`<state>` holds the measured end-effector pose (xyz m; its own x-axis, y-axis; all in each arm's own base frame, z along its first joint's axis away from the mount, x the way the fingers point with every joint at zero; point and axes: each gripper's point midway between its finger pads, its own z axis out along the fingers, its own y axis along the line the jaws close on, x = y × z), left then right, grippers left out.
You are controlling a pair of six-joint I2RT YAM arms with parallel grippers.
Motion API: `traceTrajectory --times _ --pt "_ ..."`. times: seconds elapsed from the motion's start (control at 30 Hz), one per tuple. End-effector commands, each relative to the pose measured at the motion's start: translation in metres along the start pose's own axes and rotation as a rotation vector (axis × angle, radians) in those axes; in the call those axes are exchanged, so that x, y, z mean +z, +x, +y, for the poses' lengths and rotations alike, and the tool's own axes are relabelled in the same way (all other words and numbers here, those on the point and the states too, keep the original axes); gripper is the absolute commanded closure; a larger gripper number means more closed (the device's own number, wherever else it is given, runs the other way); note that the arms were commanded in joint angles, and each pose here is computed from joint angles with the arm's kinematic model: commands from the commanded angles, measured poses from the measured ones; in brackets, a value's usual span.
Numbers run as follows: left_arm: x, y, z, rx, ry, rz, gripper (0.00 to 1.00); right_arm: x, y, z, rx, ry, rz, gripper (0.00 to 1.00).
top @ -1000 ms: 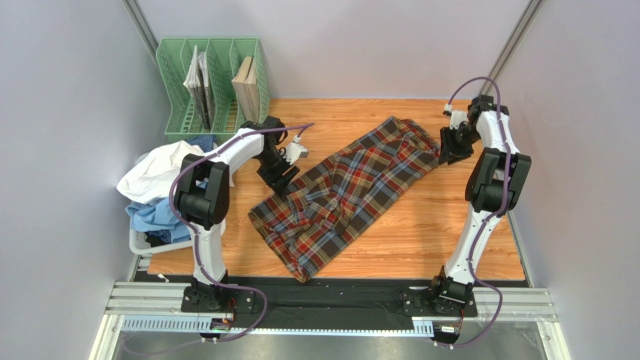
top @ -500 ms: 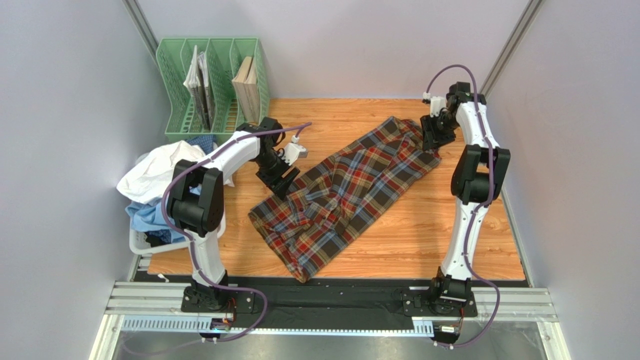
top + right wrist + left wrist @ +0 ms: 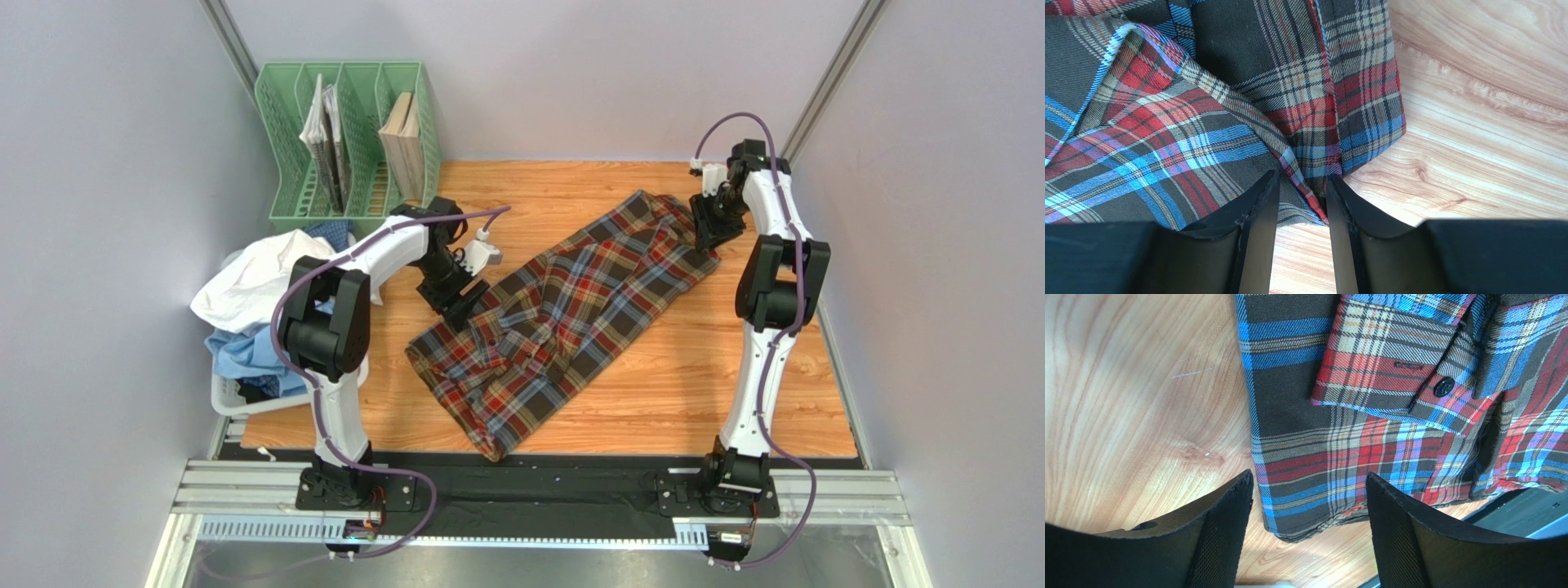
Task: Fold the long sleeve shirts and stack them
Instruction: Fold the shirt
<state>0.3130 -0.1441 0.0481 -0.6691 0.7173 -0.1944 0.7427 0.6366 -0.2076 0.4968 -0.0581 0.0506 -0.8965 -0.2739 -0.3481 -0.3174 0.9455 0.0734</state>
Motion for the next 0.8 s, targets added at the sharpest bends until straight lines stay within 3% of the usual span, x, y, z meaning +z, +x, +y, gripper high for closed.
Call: traceTrajectory --times 0.0,0.23,0.33,0.53,0.63,0.77 --pt "-0.001 0.003 -0.005 0.02 0.019 0.011 0.25 0.0 -0.001 -0.004 -0.037 0.003 -0.007 0.61" --pt "0.001 0.005 -0.01 0.04 0.008 0.033 0.25 0.003 0.008 -0.008 -0.054 0.025 0.028 0.62" --pt "0.003 0.008 -0.006 0.041 -0.021 0.053 0.3 0.001 0.01 -0.012 -0.062 0.041 0.037 0.68" --pt "0.009 0.016 0.006 0.052 -0.062 0.103 0.51 -0.006 0.016 -0.021 -0.067 0.071 0.053 0.99" --pt "0.013 0.021 0.01 0.056 -0.072 0.129 0.6 -0.01 0.021 -0.025 -0.064 0.078 0.065 1.0" --pt "0.017 0.023 0.019 0.053 -0.1 0.145 0.57 -0.017 0.028 -0.028 -0.067 0.079 0.073 1.0"
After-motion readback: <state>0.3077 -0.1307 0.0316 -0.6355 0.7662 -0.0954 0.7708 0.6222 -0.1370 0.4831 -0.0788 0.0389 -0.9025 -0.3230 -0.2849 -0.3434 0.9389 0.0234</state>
